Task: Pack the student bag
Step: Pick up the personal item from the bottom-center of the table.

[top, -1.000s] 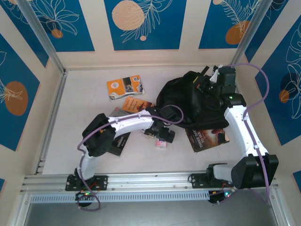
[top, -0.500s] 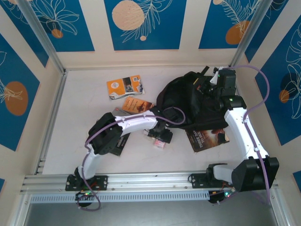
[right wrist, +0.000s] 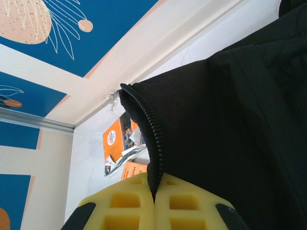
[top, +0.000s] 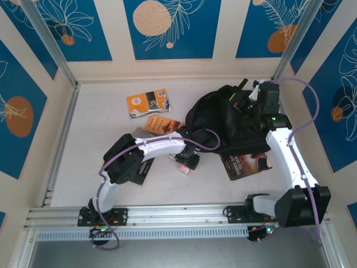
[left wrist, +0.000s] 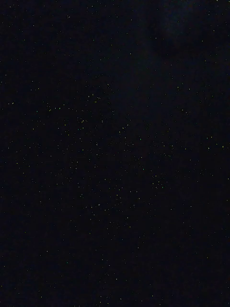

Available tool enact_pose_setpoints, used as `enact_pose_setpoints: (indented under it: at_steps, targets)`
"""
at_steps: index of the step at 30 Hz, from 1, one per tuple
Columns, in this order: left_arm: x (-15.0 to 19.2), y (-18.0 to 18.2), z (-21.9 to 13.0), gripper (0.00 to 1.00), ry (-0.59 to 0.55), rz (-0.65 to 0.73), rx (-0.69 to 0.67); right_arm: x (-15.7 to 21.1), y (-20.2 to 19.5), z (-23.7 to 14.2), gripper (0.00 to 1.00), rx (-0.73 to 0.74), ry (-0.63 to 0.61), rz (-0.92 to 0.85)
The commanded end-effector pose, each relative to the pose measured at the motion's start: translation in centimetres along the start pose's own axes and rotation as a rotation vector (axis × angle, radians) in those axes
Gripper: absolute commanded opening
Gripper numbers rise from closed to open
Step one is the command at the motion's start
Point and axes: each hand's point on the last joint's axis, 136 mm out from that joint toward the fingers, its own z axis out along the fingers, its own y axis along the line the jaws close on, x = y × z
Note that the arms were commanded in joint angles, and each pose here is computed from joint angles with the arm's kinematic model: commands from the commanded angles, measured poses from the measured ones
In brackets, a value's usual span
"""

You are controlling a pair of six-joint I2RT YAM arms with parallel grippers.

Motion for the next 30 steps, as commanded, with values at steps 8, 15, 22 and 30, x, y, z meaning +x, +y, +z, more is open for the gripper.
enact_pose_setpoints:
  at_steps: [8, 15, 22, 30]
  targets:
    - [1.0, 1.8, -6.9, 0.47, -0.053, 0.037, 0.009, -0.5, 1.2, -0.9, 0.00, -0.032, -0.020, -0.072]
    - [0.1, 2.5, -10.4, 0.47, -0.119, -0.028, 0.126, 0.0, 2.1, -0.7, 0.00, -0.059, 0.023, -0.118]
    - [-3.9, 3.0, -14.2, 0.41, -0.244, -0.140, 0.274, 1.0, 4.1, -0.6, 0.00, -0.143, 0.088, -0.120]
    - [-12.8, 1.4, -17.3, 0.41, -0.391, -0.241, 0.410, 0.7, 7.1, -1.7, 0.00, -0.292, 0.136, -0.068]
